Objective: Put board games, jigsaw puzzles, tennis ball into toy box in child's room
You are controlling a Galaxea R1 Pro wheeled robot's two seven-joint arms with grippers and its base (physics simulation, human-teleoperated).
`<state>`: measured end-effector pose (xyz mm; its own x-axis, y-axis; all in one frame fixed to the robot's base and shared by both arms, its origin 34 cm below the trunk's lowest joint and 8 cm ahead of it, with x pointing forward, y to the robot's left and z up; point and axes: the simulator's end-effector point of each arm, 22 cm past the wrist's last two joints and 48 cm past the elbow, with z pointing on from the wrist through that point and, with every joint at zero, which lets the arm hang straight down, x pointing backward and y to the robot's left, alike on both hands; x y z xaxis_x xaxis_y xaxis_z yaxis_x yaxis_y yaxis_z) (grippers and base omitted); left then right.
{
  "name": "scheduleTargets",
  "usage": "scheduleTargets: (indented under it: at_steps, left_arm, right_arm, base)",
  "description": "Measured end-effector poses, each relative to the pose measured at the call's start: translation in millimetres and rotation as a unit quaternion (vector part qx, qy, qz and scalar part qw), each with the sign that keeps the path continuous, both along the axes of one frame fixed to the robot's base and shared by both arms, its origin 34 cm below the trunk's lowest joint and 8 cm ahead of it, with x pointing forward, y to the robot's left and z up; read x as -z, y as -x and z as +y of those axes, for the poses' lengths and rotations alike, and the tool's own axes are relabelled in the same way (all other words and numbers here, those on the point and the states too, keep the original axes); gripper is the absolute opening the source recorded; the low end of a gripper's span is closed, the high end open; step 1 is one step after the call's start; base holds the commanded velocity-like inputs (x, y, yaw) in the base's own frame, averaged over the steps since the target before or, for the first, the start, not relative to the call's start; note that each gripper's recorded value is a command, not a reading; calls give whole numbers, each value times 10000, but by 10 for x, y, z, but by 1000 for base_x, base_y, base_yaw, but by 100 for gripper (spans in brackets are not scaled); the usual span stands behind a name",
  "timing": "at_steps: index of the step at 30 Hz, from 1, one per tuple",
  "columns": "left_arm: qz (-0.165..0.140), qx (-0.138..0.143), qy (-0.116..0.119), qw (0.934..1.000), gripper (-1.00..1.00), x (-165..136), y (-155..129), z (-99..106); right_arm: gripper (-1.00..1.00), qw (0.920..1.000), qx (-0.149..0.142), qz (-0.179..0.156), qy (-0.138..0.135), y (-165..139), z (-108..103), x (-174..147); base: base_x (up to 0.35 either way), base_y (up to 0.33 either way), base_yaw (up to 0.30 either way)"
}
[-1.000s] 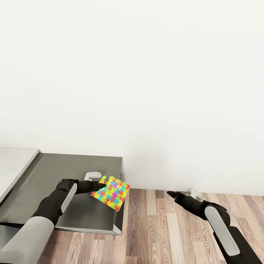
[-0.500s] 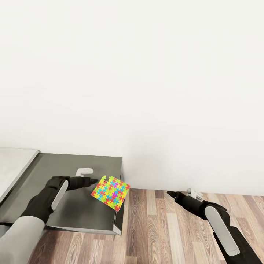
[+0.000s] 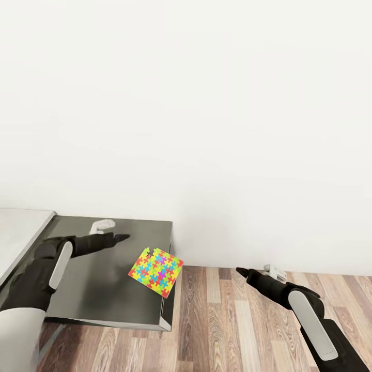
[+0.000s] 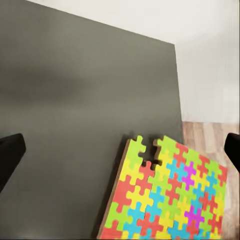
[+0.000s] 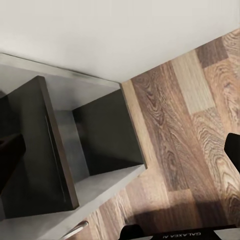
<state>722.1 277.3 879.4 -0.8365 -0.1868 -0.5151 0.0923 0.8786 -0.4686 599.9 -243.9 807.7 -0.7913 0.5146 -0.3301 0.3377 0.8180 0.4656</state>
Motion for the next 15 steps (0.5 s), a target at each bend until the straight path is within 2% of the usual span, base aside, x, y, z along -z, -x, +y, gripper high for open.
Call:
scheduleTargets:
  at_steps: [3,4,5,7,8,10,11,13,15]
  left_arm:
    - [-35,341,503,9981,100,-174,75,-154]
    - [-63,518,764,9957,100,-273,120,-212]
    - [-85,614,900,9940,100,-329,143,-238]
    - [-197,1015,1476,9836,100,-583,248,-336]
    - [-229,1124,1631,9799,100,-652,280,-364]
    - [-361,1552,2263,9609,100,-940,418,-493]
    - [-394,1659,2419,9552,100,-1011,455,-526]
    - [-507,1981,2906,9348,100,-1243,577,-619]
    - [-544,2107,3102,9254,100,-1333,635,-649]
  right_arm:
    - [100,10000,-4,-13,-23,-5,6,-6]
    - [100,10000,-15,-36,-61,-12,20,-16]
    - [100,9999,-24,-56,-91,-18,30,-24]
    - [100,9994,-93,-188,-279,-56,99,-82]
    - [100,9991,-122,-234,-343,-68,123,-102]
    - [100,9965,-250,-454,-656,-122,237,-209]
    - [100,9955,-282,-511,-743,-134,267,-239]
    - [100,9908,-388,-719,-1079,-175,382,-359]
    - [100,9865,-471,-853,-1316,-193,470,-445]
  base:
    - [0,0,0]
    - [0,0,0]
    - [0,0,0]
    - [0,0,0]
    - [0,0,0]
    - [0,0,0]
    - [0,0,0]
    - [0,0,0]
    - [0,0,0]
